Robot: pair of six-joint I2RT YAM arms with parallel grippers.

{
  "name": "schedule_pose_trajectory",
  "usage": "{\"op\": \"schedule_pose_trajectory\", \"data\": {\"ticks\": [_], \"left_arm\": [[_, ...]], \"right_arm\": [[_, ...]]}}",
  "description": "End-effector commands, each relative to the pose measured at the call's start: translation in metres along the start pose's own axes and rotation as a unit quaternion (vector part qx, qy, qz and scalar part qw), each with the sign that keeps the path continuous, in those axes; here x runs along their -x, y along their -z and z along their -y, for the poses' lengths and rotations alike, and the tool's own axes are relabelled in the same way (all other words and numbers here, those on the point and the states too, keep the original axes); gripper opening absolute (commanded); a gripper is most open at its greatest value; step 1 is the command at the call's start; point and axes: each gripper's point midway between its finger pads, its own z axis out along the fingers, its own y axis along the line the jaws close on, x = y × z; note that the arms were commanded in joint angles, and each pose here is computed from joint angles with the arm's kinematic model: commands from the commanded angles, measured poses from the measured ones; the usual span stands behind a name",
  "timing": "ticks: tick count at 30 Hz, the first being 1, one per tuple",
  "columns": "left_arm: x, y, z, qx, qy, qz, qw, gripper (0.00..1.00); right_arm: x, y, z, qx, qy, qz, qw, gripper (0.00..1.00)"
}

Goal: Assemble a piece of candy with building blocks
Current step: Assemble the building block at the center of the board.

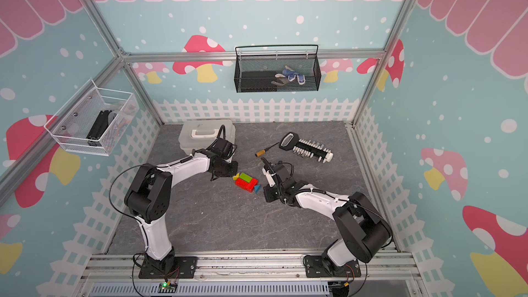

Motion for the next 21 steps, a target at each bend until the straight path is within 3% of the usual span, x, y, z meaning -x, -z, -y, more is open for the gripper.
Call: {"op": "schedule_pose_trajectory", "data": {"ticks": [1, 15, 20, 21], "left_arm": [[-0.001, 0.009, -0.005, 0.007, 0.005, 0.006, 1.0, 0.0], [-0.003, 0.011, -0.008, 0.016, 0.006, 0.008, 1.0, 0.0], [0.014, 0.035, -0.027, 0.048, 0.018, 0.051, 0.997, 0.0], [0.021, 0.047, -0.034, 0.056, 0.022, 0.07, 0.996, 0.02]], "right_arm": [[0.004, -0.003, 0.0, 0.005, -0.009, 0.002, 1.0, 0.0], [0.003, -0.005, -0.001, 0.008, -0.012, -0.001, 1.0, 0.0], [0.019, 0.015, 0.001, -0.008, -0.005, 0.038, 0.999, 0.01], [0.026, 0.026, 0.003, -0.018, -0.001, 0.058, 0.998, 0.06]]}}
